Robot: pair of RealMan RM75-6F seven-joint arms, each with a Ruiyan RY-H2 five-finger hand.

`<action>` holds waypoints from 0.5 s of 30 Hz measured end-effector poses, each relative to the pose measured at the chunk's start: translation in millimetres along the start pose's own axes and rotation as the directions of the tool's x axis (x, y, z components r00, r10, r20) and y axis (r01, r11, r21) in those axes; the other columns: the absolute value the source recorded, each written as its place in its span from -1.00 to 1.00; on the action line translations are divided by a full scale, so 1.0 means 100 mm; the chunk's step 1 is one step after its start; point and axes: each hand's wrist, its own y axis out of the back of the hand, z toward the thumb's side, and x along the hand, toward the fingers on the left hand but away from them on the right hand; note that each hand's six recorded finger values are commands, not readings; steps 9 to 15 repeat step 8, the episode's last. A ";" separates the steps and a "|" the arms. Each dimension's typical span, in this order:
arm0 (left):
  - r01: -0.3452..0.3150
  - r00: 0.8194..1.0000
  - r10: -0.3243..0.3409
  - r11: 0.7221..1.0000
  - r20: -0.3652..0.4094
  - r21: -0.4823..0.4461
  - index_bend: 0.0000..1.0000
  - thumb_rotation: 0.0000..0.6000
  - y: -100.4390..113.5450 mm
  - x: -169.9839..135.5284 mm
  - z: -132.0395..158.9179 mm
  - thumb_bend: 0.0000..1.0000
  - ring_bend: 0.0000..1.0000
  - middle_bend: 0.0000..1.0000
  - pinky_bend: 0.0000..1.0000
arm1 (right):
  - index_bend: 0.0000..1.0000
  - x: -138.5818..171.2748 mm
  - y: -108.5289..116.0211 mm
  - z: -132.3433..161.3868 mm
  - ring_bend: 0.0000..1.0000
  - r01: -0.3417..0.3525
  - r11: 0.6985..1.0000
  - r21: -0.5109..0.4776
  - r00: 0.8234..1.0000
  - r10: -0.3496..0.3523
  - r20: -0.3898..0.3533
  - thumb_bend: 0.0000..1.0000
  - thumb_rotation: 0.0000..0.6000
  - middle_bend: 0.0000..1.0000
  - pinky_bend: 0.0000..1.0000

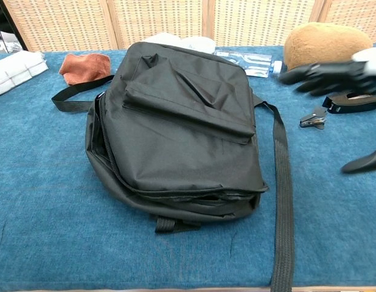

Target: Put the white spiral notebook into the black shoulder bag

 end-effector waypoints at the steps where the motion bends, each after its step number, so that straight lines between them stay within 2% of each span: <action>1: -0.004 1.000 0.004 1.000 -0.020 -0.002 -1.00 0.67 0.00 -0.03 -0.01 -0.41 -1.00 -1.00 -0.81 | -1.00 0.05 0.07 -0.14 -1.00 0.050 0.997 0.052 0.999 -0.051 0.019 -1.00 1.00 -1.00 -1.00; 3: -0.009 0.997 0.009 1.000 -0.074 0.000 -1.00 0.67 0.01 -0.10 -0.02 -0.40 -1.00 -1.00 -0.84 | -1.00 0.15 0.15 -0.35 -1.00 0.119 0.985 0.124 0.991 -0.126 0.046 -1.00 1.00 -1.00 -1.00; 4: -0.010 0.995 0.010 1.000 -0.099 0.003 -1.00 0.67 0.01 -0.14 -0.02 -0.40 -1.00 -1.00 -0.86 | -1.00 0.24 0.21 -0.52 -1.00 0.167 0.970 0.175 0.981 -0.181 0.070 -1.00 1.00 -1.00 -1.00; 6: -0.010 0.987 0.013 1.000 -0.158 0.020 -1.00 0.67 0.02 -0.23 -0.03 -0.40 -1.00 -1.00 -0.92 | -1.00 0.33 0.24 -0.68 -1.00 0.205 0.954 0.218 0.969 -0.229 0.092 -1.00 1.00 -1.00 -1.00; 8: -0.006 0.978 0.015 0.999 -0.206 0.043 -1.00 0.67 0.03 -0.30 -0.04 -0.40 -1.00 -1.00 -0.98 | -1.00 0.47 0.27 -0.87 -1.00 0.246 0.931 0.270 0.950 -0.287 0.124 -1.00 1.00 -1.00 -1.00; 15: -0.006 0.978 0.015 0.999 -0.206 0.043 -1.00 0.67 0.03 -0.30 -0.04 -0.40 -1.00 -1.00 -0.98 | -1.00 0.47 0.27 -0.87 -1.00 0.246 0.931 0.270 0.950 -0.287 0.124 -1.00 1.00 -1.00 -1.00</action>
